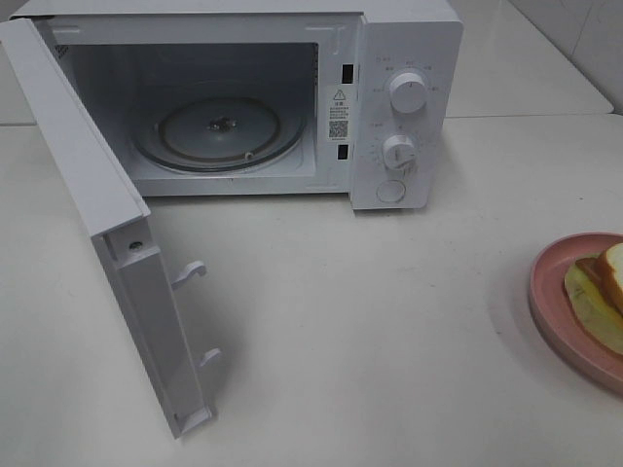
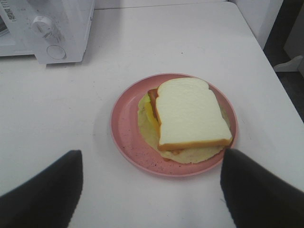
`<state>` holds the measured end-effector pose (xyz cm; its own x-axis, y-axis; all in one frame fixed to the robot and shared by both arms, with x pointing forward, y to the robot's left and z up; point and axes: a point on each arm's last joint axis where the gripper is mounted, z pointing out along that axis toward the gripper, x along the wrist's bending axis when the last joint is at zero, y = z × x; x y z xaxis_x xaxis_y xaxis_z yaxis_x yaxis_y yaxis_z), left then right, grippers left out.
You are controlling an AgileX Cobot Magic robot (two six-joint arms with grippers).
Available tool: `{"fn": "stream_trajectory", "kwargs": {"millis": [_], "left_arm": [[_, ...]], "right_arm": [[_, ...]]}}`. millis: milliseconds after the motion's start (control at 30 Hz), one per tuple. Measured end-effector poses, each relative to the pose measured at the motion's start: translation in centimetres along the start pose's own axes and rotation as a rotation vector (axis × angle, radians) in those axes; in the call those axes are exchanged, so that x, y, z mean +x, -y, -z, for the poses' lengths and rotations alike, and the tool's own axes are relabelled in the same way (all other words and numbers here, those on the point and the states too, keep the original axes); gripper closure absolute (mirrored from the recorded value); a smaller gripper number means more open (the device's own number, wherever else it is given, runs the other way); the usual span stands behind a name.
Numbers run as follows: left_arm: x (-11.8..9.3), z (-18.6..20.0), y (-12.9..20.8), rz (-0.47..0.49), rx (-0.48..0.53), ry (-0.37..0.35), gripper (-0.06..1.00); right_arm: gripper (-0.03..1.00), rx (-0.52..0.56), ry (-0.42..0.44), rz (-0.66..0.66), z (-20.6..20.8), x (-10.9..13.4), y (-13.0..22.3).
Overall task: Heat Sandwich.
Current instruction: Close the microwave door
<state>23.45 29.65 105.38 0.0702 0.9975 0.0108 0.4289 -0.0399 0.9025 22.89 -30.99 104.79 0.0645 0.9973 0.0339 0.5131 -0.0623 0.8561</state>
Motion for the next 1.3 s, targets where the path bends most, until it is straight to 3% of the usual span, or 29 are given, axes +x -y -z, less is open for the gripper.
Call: {"fn": "stream_trajectory", "kwargs": {"millis": [533, 700, 733, 767, 800, 833, 867, 933, 967, 1000, 1300], "left_arm": [[0.2, -2.0, -3.3, 0.011, 0.033, 0.002, -0.02], [0.4, -3.7, -4.5, 0.016, 0.04, -0.002, 0.19], [0.5, -4.5, -4.9, 0.018, 0.047, -0.003, 0.33], [0.5, -4.9, -5.0, 0.019, 0.057, -0.004, 0.41], [0.5, -5.2, -5.2, 0.02, 0.063, -0.004, 0.47], [0.5, -5.2, -5.2, 0.02, 0.063, -0.004, 0.47], [0.6, -6.2, -5.6, 0.022, 0.078, -0.006, 0.65], [0.7, -7.2, -6.0, 0.022, 0.08, -0.01, 0.8], [0.7, -7.2, -6.0, 0.022, 0.08, -0.01, 0.8], [0.9, -8.4, -6.5, 0.021, 0.081, -0.015, 0.89], [1.4, -13.4, -8.4, 0.023, -0.007, -0.036, 0.94]], "right_arm": [[0.2, -0.001, 0.0, 0.0, 0.0, 0.0, 0.0], [0.2, -0.001, 0.0, 0.0, 0.0, 0.0, 0.0], [0.2, -0.001, 0.0, 0.0, 0.0, 0.0, 0.0], [0.2, -0.001, 0.0, 0.0, 0.0, 0.0, 0.0], [0.2, -0.001, 0.0, 0.0, 0.0, 0.0, 0.0], [0.2, -0.001, 0.0, 0.0, 0.0, 0.0, 0.0], [0.2, -0.001, 0.0, 0.0, 0.0, 0.0, 0.0], [0.2, -0.001, 0.0, 0.0, 0.0, 0.0, 0.0], [0.2, -0.001, 0.0, 0.0, 0.0, 0.0, 0.0], [0.2, -0.001, 0.0, 0.0, 0.0, 0.0, 0.0], [0.2, -0.001, 0.0, 0.0, 0.0, 0.0, 0.0]]}}
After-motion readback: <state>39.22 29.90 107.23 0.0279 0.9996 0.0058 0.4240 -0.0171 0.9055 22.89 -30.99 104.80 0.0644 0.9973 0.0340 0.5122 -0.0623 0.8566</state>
